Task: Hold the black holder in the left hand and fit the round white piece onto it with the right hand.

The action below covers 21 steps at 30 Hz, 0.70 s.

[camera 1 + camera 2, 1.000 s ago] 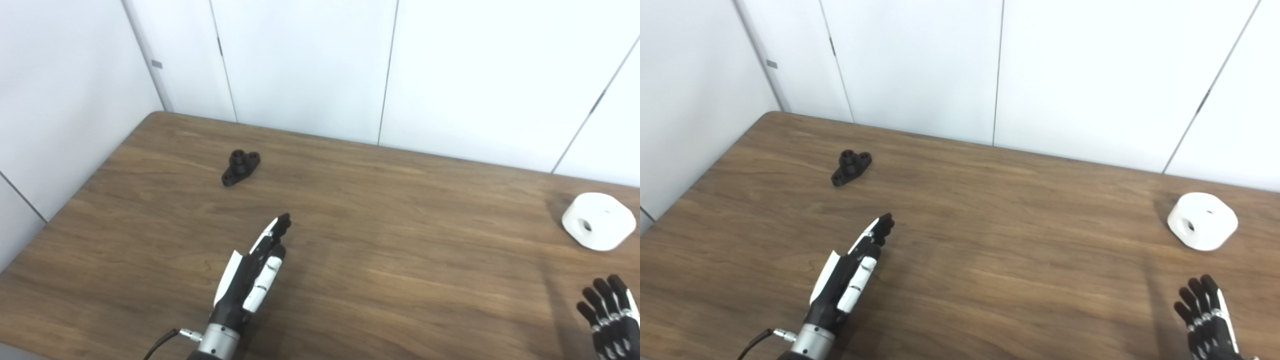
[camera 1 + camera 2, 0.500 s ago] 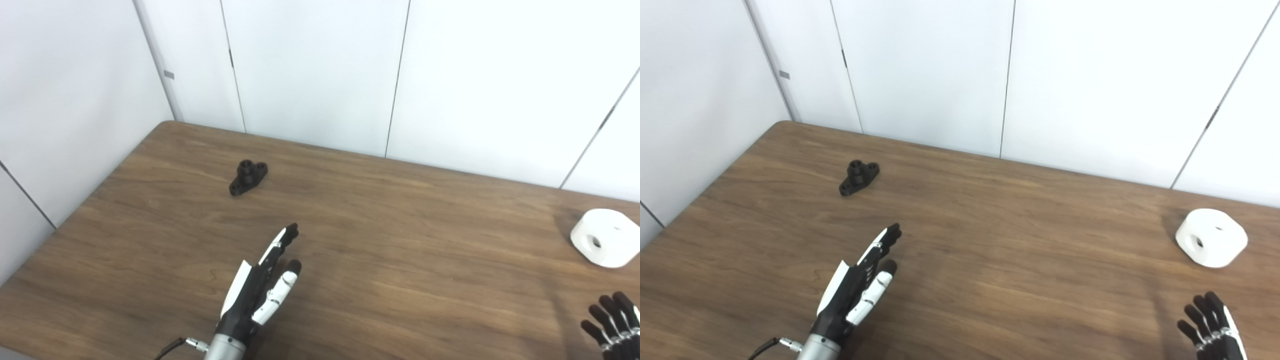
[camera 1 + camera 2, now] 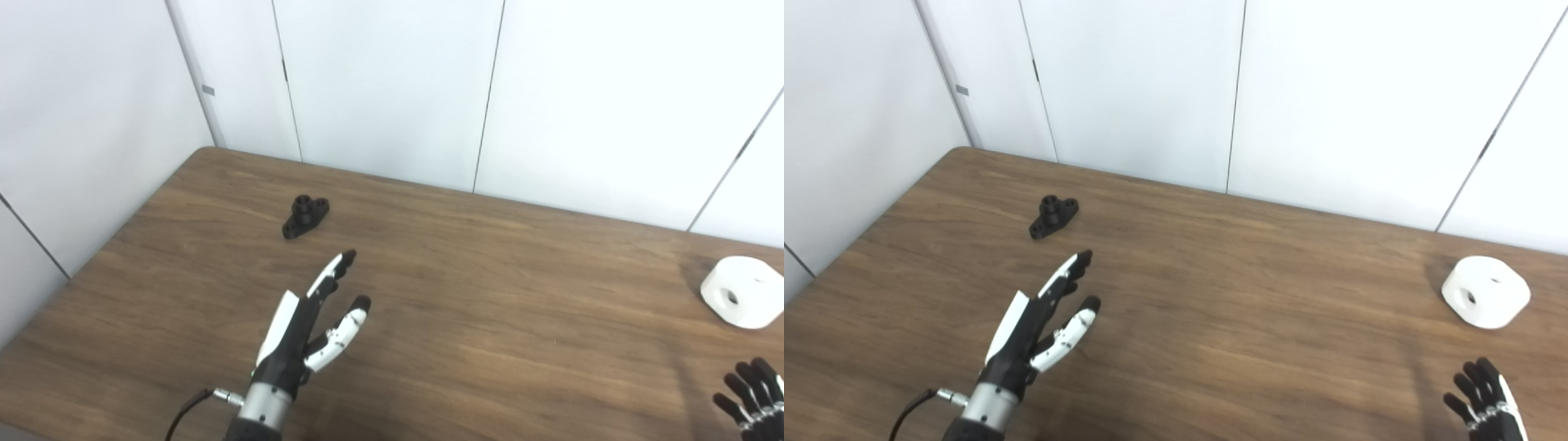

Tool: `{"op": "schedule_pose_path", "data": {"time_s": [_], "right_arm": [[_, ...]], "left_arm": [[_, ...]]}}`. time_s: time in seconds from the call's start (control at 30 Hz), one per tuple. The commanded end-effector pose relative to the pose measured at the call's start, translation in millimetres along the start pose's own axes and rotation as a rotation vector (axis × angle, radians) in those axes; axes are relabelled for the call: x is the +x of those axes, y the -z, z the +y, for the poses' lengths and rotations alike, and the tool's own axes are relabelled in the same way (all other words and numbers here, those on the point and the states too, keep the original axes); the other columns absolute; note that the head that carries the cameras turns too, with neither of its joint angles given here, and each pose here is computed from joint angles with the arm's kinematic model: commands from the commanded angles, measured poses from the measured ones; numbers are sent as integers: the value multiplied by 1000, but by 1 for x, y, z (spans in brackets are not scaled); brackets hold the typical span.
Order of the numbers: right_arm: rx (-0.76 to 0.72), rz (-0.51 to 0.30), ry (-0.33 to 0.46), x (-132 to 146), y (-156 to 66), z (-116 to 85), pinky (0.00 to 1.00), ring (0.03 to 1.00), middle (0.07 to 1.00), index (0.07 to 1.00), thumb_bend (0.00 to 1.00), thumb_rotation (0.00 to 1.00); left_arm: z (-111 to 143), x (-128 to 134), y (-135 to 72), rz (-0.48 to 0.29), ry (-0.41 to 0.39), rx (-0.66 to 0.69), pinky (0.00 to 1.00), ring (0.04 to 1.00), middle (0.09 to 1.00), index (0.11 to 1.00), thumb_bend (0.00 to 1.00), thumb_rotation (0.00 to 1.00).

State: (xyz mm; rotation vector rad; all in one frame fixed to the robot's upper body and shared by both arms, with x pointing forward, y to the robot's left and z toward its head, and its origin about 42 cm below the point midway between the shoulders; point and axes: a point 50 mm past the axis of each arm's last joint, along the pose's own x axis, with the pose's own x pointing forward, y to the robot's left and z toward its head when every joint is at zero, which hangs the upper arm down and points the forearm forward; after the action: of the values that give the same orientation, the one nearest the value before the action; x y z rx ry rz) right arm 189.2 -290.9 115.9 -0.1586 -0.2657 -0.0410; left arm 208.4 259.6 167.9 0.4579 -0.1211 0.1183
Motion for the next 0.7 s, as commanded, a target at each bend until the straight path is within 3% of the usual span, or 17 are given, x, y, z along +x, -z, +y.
{"op": "schedule_pose_path", "data": {"time_s": [0.0,0.1,0.27,0.43,0.53,0.67], "right_arm": [[-4,106,22,-10,27,3,849,913,927,936,604,999],[-10,111,24,-9,27,4,862,915,925,934,603,1000],[-13,110,26,-8,27,5,877,921,929,939,606,999],[-18,109,24,-7,28,7,878,928,933,946,596,1000],[-28,111,24,-6,29,8,907,938,937,952,619,1000],[-36,118,31,-6,29,9,952,940,931,952,608,1000]], "left_arm": [[7,7,-17,-68,-39,38,860,922,941,943,475,497],[13,14,-19,-76,-55,67,831,907,939,941,515,434],[31,29,-22,-77,-96,124,841,916,950,956,562,478],[50,46,-19,-57,-148,245,912,942,953,942,641,535],[61,56,-18,-56,-159,242,970,978,975,943,663,528],[74,69,-16,-74,-174,266,925,956,962,939,676,526]]}}
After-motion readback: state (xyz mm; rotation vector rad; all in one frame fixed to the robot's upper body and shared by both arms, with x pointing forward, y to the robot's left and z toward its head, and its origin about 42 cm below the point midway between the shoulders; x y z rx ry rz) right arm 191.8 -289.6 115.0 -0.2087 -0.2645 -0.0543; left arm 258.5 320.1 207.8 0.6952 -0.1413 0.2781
